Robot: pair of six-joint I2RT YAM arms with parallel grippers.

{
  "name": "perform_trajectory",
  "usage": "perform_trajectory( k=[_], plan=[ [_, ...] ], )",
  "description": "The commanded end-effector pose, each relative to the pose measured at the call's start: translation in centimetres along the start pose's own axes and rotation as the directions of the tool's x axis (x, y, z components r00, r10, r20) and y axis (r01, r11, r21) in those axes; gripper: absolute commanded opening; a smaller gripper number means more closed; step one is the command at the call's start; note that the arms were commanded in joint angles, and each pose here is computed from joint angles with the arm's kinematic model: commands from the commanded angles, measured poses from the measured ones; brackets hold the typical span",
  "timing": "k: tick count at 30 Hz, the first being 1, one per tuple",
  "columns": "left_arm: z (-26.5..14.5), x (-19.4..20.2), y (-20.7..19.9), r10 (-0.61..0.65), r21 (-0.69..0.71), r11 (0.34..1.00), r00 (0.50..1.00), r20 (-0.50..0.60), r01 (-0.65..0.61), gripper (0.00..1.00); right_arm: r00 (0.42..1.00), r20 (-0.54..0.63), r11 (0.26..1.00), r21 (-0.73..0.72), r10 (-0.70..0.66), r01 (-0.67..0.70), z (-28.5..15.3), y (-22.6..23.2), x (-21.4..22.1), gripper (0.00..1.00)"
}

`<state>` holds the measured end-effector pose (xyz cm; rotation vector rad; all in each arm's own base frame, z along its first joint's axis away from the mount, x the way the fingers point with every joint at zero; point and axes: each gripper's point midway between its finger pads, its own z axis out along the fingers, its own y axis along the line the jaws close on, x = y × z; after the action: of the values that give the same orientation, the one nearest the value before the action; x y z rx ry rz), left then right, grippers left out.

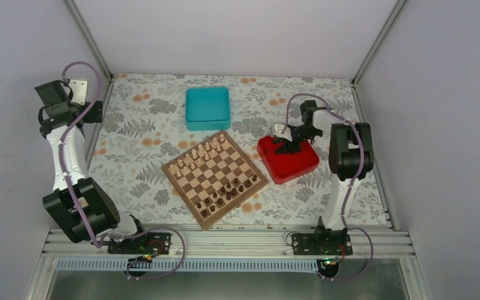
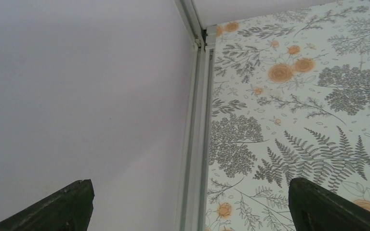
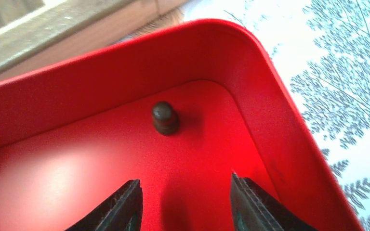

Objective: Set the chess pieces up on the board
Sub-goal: Pick up the chess piece from the storage box.

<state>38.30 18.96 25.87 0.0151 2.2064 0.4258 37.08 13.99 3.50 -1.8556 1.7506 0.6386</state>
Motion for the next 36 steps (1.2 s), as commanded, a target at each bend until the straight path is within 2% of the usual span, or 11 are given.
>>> perform_trajectory(
  k=[1,12,29,33,36],
  plan=[
    [-1.1,-0.6,-0.8,-0.002,0.054,0.999,0.999,0.04,0.0,1.0,0.992,0.095,0.994,-0.06,-0.085,0.09,-0.9,1.7,-1.8,0.48],
    [-1.0,-0.5,-2.8,0.023,0.157,0.987,0.998,0.059,-0.032,1.0,0.99,0.1,0.984,-0.139,-0.101,0.114,-0.1,2.3,-2.5,0.48],
    [-0.4,-0.3,-3.6,0.048,0.174,0.983,0.998,0.048,-0.056,1.0,0.991,0.06,0.974,-0.184,-0.12,0.13,2.7,1.9,-3.6,0.47],
    [-0.2,-0.4,-3.6,0.049,0.178,0.982,0.998,0.044,-0.056,1.0,0.993,0.043,0.973,-0.195,-0.113,0.119,3.1,1.7,-3.2,0.46],
    [-0.2,-0.4,-3.6,0.053,0.177,0.982,0.998,0.042,-0.06,1.0,0.993,0.037,0.972,-0.203,-0.112,0.117,3.3,1.8,-3.1,0.4]
  ],
)
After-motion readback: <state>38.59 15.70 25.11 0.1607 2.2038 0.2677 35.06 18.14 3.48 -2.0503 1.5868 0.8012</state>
